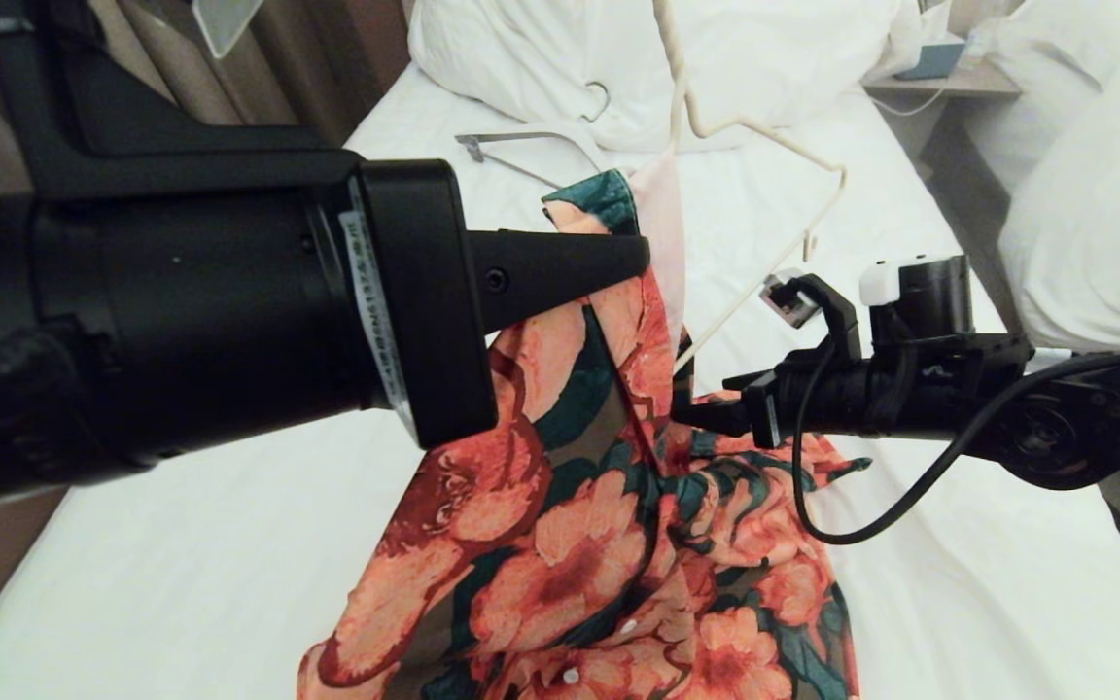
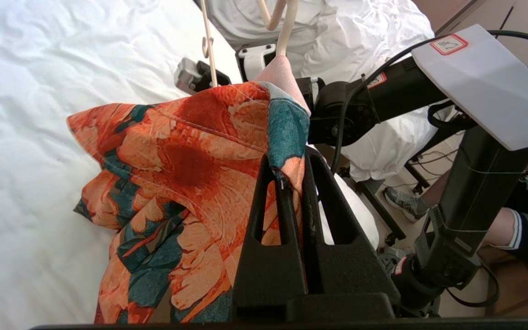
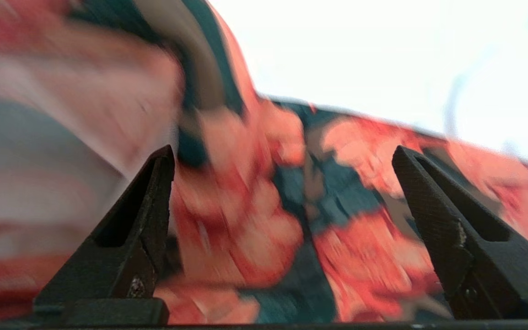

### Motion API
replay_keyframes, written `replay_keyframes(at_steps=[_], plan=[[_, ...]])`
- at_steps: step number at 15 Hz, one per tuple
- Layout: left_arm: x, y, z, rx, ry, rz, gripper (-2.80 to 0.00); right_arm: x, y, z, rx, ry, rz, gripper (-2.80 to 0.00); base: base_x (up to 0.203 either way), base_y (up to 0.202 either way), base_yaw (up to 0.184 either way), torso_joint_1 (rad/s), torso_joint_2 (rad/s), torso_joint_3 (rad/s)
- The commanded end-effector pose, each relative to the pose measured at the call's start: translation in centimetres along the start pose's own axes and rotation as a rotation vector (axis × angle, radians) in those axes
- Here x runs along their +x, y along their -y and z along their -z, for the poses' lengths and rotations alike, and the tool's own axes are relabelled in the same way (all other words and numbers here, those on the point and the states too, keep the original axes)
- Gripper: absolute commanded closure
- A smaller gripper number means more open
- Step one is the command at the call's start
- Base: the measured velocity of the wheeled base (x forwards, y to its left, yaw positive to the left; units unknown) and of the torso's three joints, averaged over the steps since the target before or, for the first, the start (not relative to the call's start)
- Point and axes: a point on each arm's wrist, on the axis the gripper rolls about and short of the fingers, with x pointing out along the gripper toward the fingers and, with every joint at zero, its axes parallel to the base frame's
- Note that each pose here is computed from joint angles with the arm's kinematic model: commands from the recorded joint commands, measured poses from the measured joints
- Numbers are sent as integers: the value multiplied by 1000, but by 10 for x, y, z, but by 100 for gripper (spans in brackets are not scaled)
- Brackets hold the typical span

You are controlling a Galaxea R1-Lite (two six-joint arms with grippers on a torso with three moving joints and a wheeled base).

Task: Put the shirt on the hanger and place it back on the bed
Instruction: Hook the other side of the shirt onto the hanger

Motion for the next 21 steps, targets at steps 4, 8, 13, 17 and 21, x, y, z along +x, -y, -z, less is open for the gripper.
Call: replay_keyframes(at_steps=[4, 8, 13, 17, 21], plan=[[1, 0, 1, -1, -2, -1, 0, 16, -4, 3, -18, 33, -45, -280, 0, 0, 0, 0, 0, 0], [1, 0, 0, -1, 0, -1, 0, 26, -5, 10, -18, 12, -51, 0, 0, 0, 0, 0, 0, 0], [1, 0, 1, -1, -6, 5, 0, 23, -1, 7, 17, 45, -36, 0, 0, 0, 0, 0, 0, 0], [4, 0, 1, -2, -9, 1, 0, 0, 25, 1, 96, 105, 36, 0, 0, 0, 0, 0, 0, 0], [5, 1, 1, -3, -14, -5, 0, -16, 41, -1, 108, 122, 65, 0, 0, 0, 0, 0, 0, 0]])
